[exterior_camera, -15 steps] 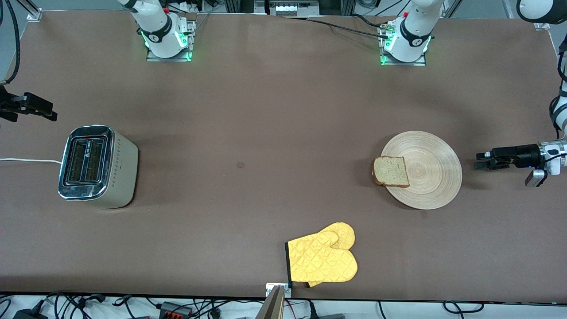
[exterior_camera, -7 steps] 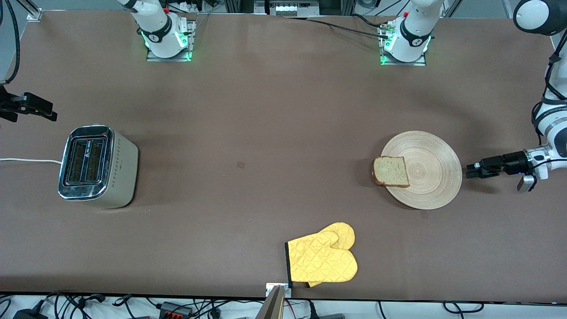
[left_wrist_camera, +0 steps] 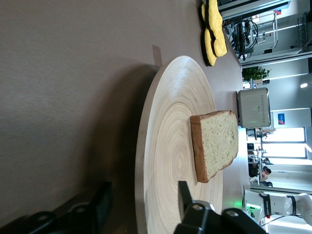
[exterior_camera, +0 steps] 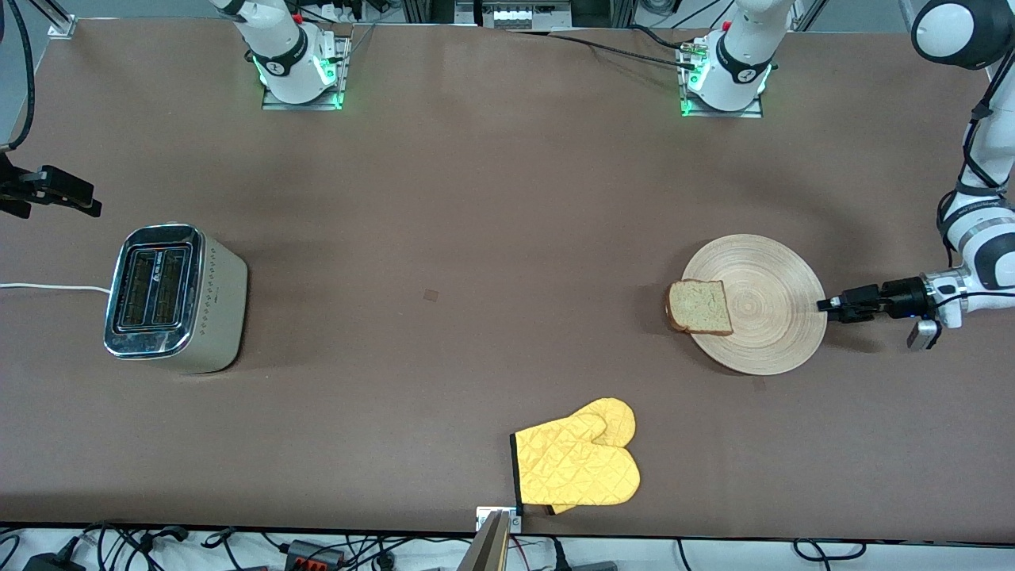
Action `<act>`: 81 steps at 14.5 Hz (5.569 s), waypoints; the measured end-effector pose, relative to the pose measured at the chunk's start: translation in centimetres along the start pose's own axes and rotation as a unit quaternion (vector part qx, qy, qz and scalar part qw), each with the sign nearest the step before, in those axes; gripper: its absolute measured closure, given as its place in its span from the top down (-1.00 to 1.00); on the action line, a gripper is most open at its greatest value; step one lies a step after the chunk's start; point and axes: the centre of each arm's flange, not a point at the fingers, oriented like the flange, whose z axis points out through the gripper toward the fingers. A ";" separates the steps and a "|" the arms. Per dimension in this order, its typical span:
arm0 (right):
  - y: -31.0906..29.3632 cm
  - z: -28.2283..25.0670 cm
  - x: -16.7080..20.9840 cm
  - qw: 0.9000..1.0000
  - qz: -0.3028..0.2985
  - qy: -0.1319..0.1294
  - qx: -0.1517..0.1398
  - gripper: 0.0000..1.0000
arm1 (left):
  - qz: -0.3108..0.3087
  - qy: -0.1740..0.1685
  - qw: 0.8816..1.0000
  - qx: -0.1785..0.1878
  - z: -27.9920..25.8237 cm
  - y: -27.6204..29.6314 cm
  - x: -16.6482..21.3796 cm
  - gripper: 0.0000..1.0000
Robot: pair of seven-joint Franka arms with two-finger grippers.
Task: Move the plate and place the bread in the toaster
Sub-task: 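Grip the plate rim with the left gripper and slide it toward the toaster, then push the plate further with the left gripper while the right gripper reaches the bread, then grasp the bread slice with the right gripper while the left gripper withdraws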
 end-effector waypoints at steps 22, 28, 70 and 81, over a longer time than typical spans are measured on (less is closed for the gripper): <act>0.3 0.2 0.1 1.000 -0.014 -0.002 0.002 1.00 | 0.007 -0.138 0.985 -0.106 15.4 8.9 3.8 -0.82; 0.3 0.4 0.1 1.000 -0.017 -0.004 0.002 1.00 | -0.002 -0.089 0.987 -0.131 32.0 16.4 5.7 -0.82; -17.8 35.8 1.2 0.923 0.056 0.083 0.372 1.00 | 0.179 -0.271 0.946 -0.023 32.3 21.5 7.0 1.00; -20.4 39.7 0.2 0.928 -0.033 0.086 0.361 0.90 | 0.138 -0.411 0.834 0.342 22.2 37.2 11.8 1.00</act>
